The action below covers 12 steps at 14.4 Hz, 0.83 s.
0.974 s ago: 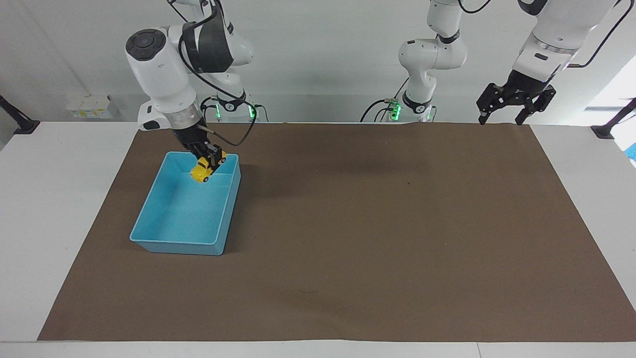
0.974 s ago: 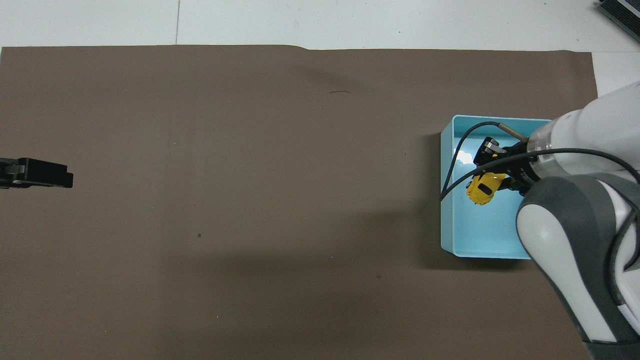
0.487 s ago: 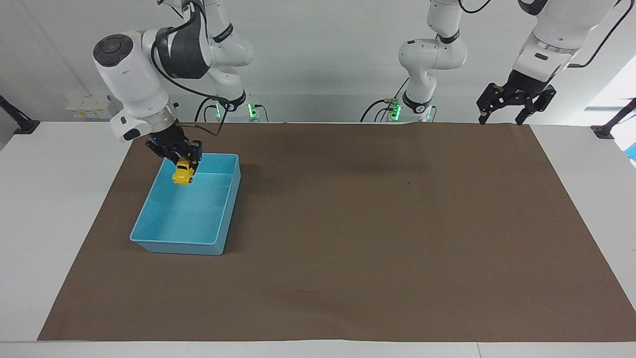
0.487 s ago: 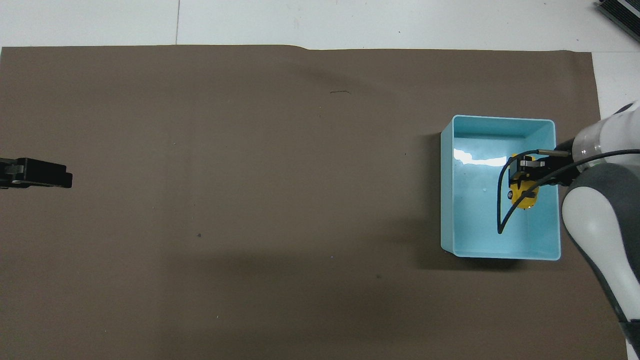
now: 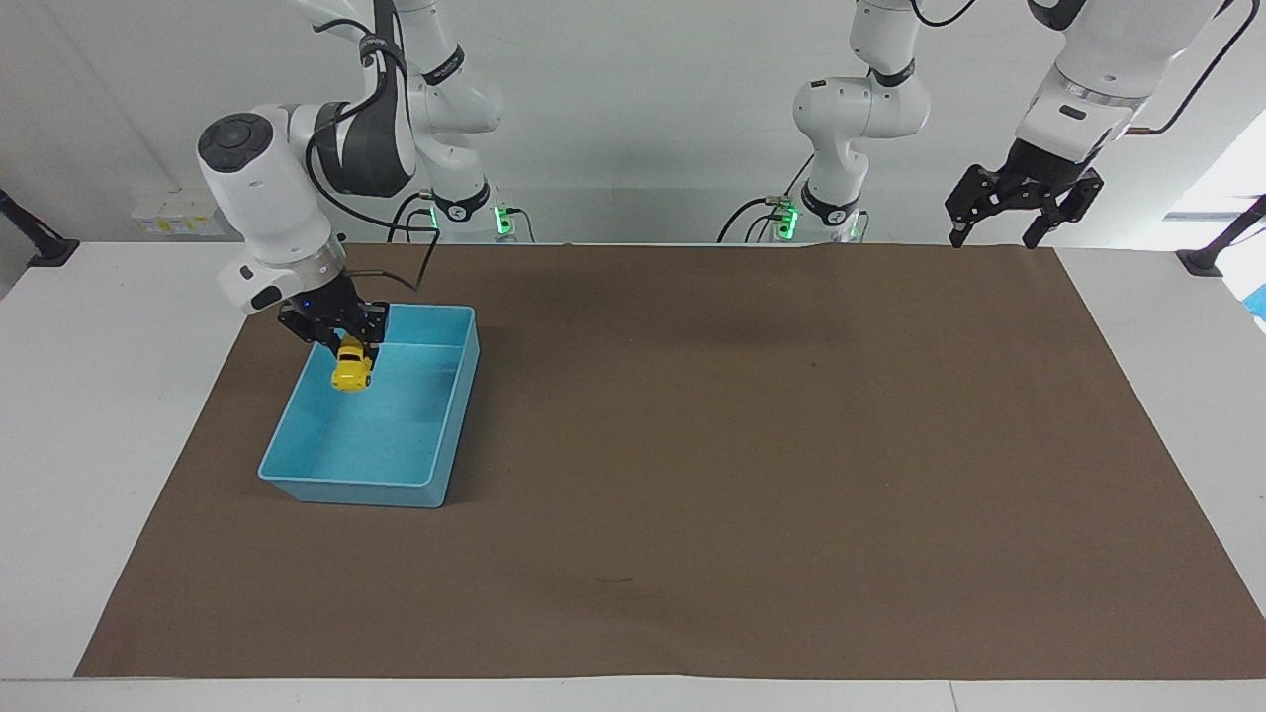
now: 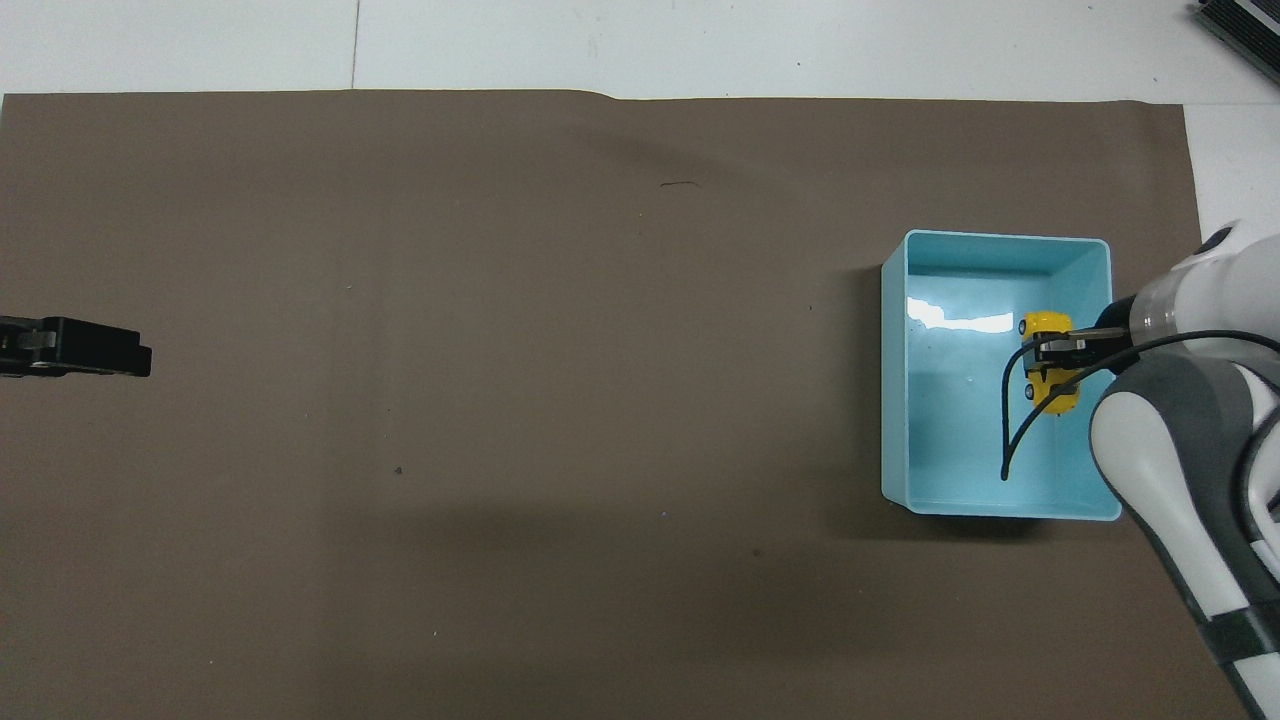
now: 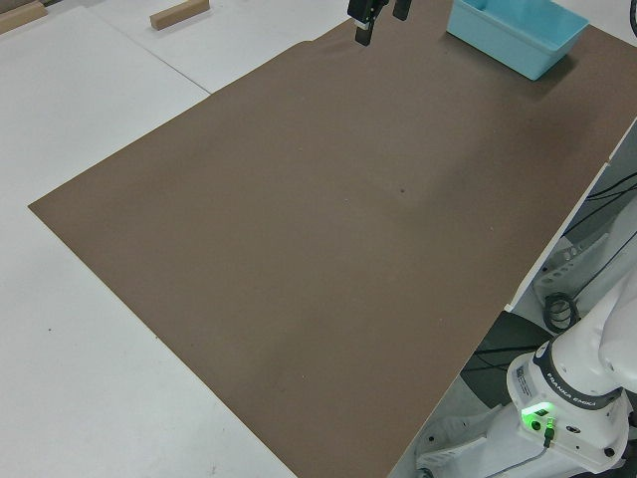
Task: Wind up and store yellow beetle car
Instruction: 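Lower the car into the blue box and open the right gripper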
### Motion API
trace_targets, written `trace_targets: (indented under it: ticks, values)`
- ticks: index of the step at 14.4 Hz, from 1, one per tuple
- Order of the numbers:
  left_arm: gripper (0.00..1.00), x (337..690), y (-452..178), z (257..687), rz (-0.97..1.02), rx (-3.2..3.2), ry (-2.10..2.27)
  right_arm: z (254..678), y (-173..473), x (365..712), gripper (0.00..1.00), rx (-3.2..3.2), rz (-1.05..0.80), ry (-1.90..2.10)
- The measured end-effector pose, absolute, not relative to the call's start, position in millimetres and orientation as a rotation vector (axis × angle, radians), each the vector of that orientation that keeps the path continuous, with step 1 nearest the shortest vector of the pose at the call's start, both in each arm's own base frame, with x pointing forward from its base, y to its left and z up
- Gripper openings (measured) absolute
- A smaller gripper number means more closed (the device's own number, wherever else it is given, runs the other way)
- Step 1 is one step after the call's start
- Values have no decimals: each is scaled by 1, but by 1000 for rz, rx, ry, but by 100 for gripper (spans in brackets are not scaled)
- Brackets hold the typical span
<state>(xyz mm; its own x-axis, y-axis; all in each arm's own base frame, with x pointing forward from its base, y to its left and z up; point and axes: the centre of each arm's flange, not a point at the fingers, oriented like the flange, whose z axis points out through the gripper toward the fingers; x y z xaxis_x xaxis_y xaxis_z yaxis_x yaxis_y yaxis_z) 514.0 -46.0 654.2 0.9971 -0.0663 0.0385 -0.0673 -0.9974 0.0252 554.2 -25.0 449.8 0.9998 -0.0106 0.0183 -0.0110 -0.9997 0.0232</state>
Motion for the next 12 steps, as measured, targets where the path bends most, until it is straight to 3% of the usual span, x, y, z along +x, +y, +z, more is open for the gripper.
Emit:
trace_targets:
  ticks: [12]
  values:
    - [100, 514, -47, 654, 58, 3113, -110, 341, -21, 527, 45, 3120, 140, -1]
